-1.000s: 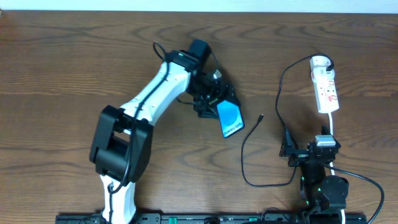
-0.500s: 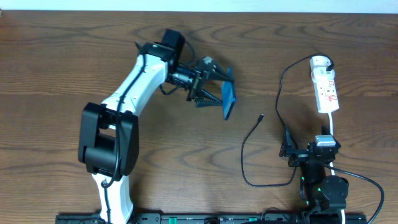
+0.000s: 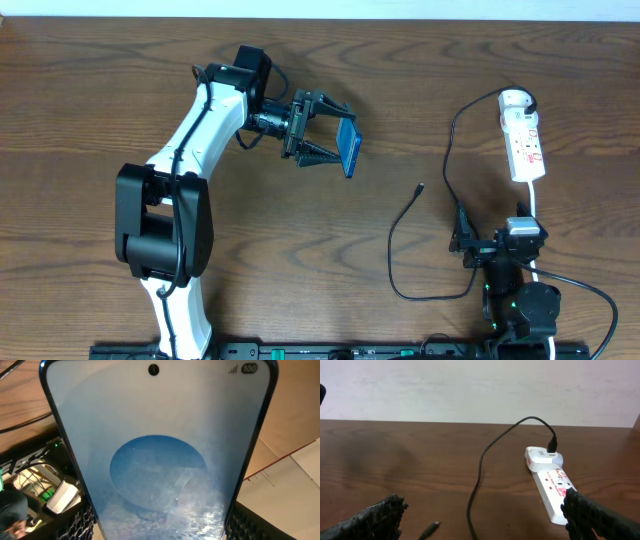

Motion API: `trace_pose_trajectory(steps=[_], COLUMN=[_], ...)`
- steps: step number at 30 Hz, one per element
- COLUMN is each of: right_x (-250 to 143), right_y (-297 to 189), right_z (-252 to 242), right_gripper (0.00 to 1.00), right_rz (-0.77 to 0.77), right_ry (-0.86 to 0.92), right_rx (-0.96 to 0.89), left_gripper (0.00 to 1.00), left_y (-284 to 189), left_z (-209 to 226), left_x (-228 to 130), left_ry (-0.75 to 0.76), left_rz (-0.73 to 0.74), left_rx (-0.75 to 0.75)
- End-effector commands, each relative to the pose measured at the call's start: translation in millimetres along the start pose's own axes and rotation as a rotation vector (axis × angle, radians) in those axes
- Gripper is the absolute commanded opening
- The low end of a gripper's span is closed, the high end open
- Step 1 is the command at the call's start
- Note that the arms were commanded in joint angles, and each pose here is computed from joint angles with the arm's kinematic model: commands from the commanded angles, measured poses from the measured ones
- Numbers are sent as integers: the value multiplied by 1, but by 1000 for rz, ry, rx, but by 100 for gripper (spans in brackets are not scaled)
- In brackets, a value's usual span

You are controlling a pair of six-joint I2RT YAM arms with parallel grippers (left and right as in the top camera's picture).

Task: Plug charger to phone and switch on socket
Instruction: 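Lift the phone upright with the left gripper and pull it left, then swing the right gripper toward the phone held by the left gripper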

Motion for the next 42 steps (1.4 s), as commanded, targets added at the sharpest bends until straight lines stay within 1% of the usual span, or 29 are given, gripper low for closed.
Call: trace_pose_trajectory(steps=[1, 13, 19, 21, 23, 27, 31, 33, 35, 38, 42], right_x=[0, 0, 0, 3, 6, 10, 12, 12, 12, 14, 18], right_y=[0, 0, 0, -1, -2, -5, -6, -6, -7, -8, -10], right_z=[0, 0, 1, 8, 14, 24, 27, 27, 29, 32, 30], right_gripper=[99, 99, 99, 99, 99, 99, 99, 99, 99, 99, 99], right_rz=[0, 0, -8, -29, -39, -1, 43, 54, 57, 41, 42], right_ry=[11, 11, 13, 87, 218, 616, 889, 959, 932, 804, 788], right_rx=[-3, -3, 15, 96, 176, 326, 370, 371, 398, 451, 438], left_gripper=[74, 74, 74, 74, 74, 74, 74, 74, 75, 75, 75], left_y=[-7, -25, -25, -25, -25, -26, -28, -31, -35, -42, -49], left_z=[-8, -19, -20, -20, -20, -20, -20, -20, -20, -21, -21], left_x=[-15, -50, -57, -57, -57, -57, -56, -56, -55, -54, -52], left_ry=[20, 106, 74, 61, 45, -2, -29, -39, -44, -45, -46], left_rz=[40, 12, 13, 13, 14, 16, 13, 9, 2, -8, -18], left_rx=[-45, -80, -80, -80, -80, -80, -84, -91, -101, -116, -130])
Point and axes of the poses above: each gripper's point midway between its finger pads, its own y axis out along the fingers, its own z axis along the line the jaws close on, x = y × z, the point moved 9 cm from there along -y, back along the fingers, and after that the axes turned 13 degrees about -y, right-handed, at the moved point
